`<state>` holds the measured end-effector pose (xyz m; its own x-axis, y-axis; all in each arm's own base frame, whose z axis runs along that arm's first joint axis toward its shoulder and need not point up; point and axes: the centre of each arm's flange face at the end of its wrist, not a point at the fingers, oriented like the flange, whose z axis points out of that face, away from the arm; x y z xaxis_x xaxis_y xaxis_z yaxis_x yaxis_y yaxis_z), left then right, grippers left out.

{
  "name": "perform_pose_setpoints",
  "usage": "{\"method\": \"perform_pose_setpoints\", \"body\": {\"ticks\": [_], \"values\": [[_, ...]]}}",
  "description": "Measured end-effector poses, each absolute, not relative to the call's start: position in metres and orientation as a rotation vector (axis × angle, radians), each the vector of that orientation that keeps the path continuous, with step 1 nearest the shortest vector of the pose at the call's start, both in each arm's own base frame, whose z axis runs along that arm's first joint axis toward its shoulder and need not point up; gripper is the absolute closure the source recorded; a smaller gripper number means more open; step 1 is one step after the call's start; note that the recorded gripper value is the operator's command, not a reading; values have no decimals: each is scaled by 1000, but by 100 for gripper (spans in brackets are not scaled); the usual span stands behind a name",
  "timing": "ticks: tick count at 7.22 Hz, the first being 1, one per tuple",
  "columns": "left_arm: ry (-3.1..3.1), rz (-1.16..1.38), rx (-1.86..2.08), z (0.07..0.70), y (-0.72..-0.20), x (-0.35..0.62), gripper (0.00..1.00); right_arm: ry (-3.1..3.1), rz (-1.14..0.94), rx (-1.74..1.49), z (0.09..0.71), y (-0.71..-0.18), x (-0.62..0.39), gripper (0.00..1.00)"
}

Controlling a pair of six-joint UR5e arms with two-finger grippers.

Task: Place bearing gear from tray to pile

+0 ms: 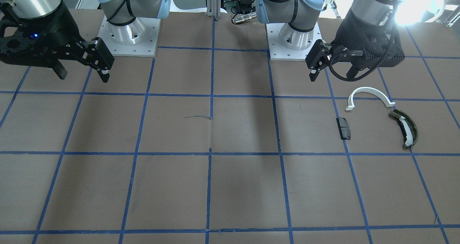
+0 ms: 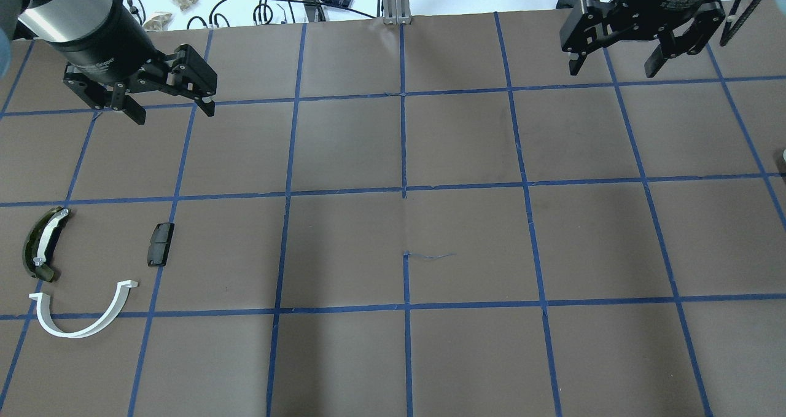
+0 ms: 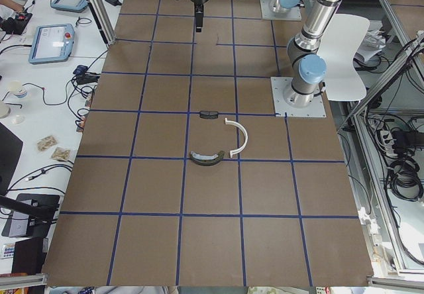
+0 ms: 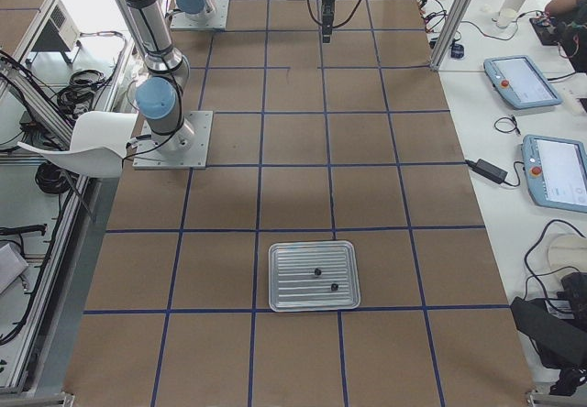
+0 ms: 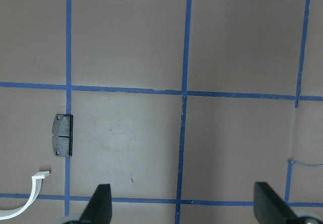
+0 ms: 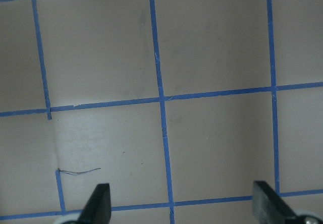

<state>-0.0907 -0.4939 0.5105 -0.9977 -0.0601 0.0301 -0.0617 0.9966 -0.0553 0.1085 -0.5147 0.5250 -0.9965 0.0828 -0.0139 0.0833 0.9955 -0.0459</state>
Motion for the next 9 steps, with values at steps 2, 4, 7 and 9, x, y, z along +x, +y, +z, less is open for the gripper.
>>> {"method": "perform_pose_setpoints", "body": {"ticks": [2,4,7,9], "values": [[-3111,87,95,510,-494,-90,0,3128,-73,121,525,-515,109,0],[-3111,87,93,510,-494,-90,0,3135,-71,109,527,-515,107,0],[-3111,88,93,511,-494,-90,0,3239,-91,129,533,-522,77,0],[-3111,88,93,511,-494,-90,0,3260,-74,54,533,-529,22,0]]}}
